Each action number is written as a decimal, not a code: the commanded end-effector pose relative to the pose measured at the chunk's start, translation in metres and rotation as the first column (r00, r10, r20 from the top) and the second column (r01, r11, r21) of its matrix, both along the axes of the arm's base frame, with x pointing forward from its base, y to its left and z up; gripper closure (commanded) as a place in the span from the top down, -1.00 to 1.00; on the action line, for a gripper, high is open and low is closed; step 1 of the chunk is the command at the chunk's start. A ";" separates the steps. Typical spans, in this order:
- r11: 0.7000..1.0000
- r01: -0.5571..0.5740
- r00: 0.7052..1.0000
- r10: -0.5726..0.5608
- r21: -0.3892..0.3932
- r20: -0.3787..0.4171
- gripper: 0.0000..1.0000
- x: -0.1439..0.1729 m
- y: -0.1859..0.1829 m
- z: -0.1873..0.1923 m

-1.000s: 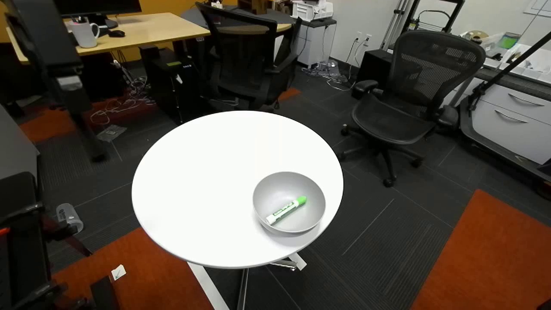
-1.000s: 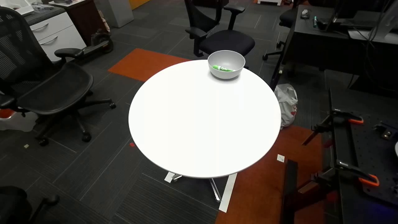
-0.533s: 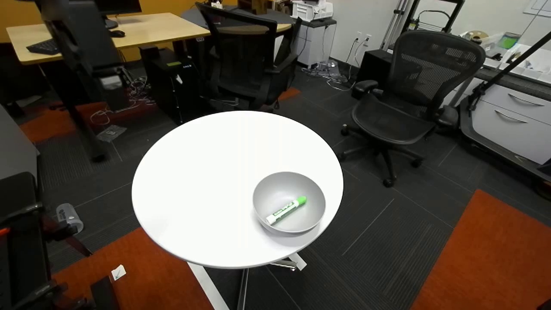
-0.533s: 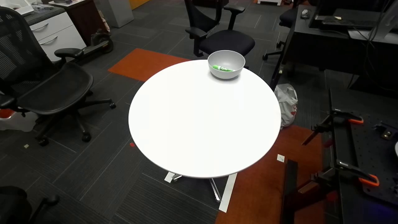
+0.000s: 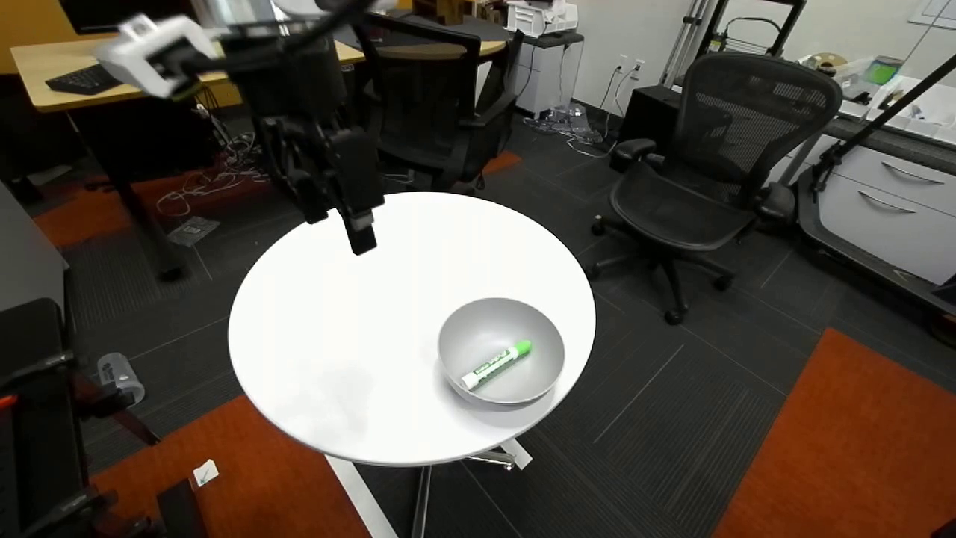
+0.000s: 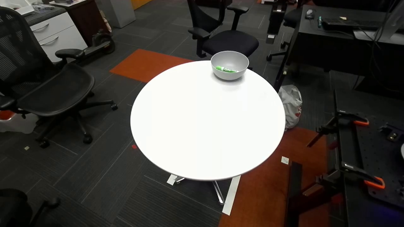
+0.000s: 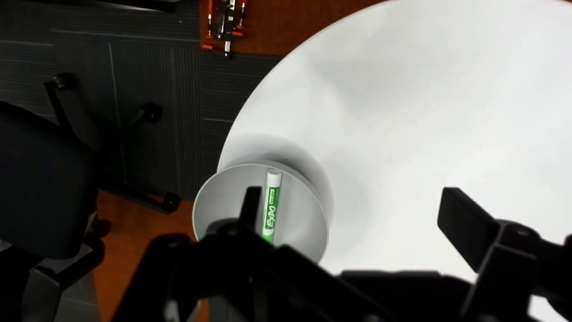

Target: Remove the green marker from the grey bowl and put it on the table

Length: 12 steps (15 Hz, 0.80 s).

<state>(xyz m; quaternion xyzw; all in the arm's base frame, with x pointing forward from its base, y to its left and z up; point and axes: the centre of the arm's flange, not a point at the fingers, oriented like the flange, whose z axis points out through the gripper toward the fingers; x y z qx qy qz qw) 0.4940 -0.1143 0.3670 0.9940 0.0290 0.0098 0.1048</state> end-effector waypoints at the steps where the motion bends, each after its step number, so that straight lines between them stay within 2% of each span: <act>1: 0.997 0.068 0.998 -0.068 0.044 0.000 1.00 0.041 -0.025 -0.043; 6: 0.988 0.121 0.989 -0.128 0.101 0.075 1.00 0.079 -0.058 -0.100; 12: 0.983 0.167 0.981 -0.174 0.081 0.089 1.00 0.113 -0.088 -0.142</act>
